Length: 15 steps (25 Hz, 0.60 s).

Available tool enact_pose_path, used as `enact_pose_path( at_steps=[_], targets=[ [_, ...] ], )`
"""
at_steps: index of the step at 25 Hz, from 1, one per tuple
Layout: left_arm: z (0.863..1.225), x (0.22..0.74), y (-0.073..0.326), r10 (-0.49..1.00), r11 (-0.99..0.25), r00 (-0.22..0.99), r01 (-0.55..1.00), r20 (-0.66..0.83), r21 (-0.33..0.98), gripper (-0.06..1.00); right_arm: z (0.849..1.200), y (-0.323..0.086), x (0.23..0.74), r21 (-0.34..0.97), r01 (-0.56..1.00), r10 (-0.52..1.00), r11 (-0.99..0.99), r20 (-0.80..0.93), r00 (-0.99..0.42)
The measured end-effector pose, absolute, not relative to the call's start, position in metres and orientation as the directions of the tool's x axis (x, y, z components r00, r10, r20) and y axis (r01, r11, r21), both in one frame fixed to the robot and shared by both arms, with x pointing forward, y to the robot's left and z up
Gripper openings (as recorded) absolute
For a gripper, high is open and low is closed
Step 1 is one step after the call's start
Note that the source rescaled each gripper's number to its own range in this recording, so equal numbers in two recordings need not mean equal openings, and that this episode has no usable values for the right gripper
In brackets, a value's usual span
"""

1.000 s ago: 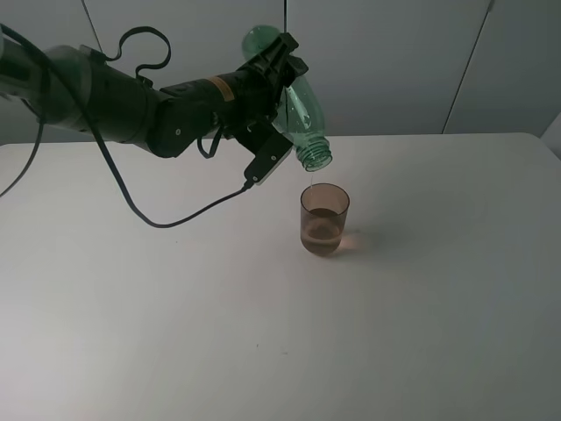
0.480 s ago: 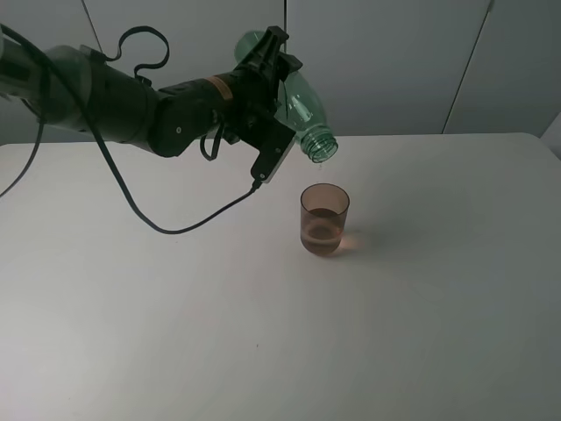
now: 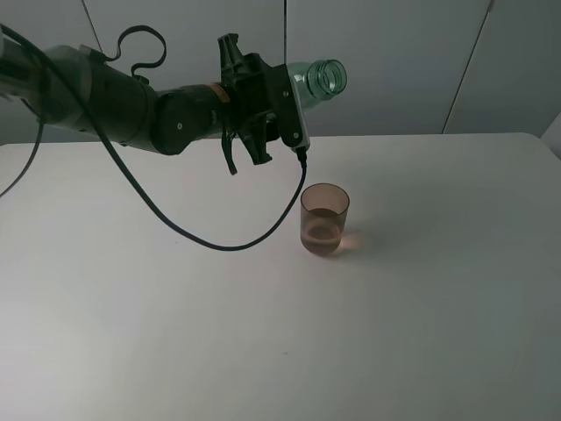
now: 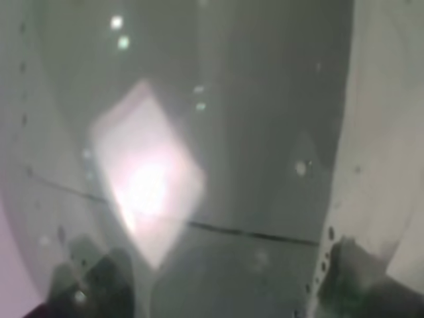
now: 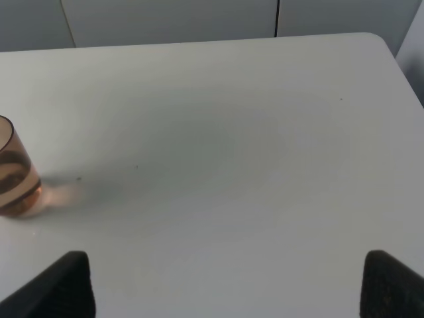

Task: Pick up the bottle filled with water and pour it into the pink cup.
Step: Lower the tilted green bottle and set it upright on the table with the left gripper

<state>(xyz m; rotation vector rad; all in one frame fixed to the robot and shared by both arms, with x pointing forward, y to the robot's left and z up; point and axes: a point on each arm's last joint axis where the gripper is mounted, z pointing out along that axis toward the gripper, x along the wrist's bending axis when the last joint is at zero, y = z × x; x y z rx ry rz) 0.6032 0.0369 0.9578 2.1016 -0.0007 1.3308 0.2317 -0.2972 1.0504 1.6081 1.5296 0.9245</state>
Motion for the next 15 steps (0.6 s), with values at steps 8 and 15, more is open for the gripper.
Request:
enact_pose_path(
  at_steps=[8, 15],
  targets=[
    [0.949, 0.621, 0.068, 0.677, -0.519, 0.641, 0.066, 0.363, 0.852, 0.00, 1.050, -0.297, 0.232, 0.875, 0.482, 0.999, -0.036, 0.020, 0.038],
    [0.935, 0.642, 0.096, 0.777, -0.322, 0.609, 0.170, 0.158, 0.931, 0.00, 1.050, -0.297, 0.232, 0.875, 0.482, 0.999, -0.036, 0.020, 0.038]
  ],
)
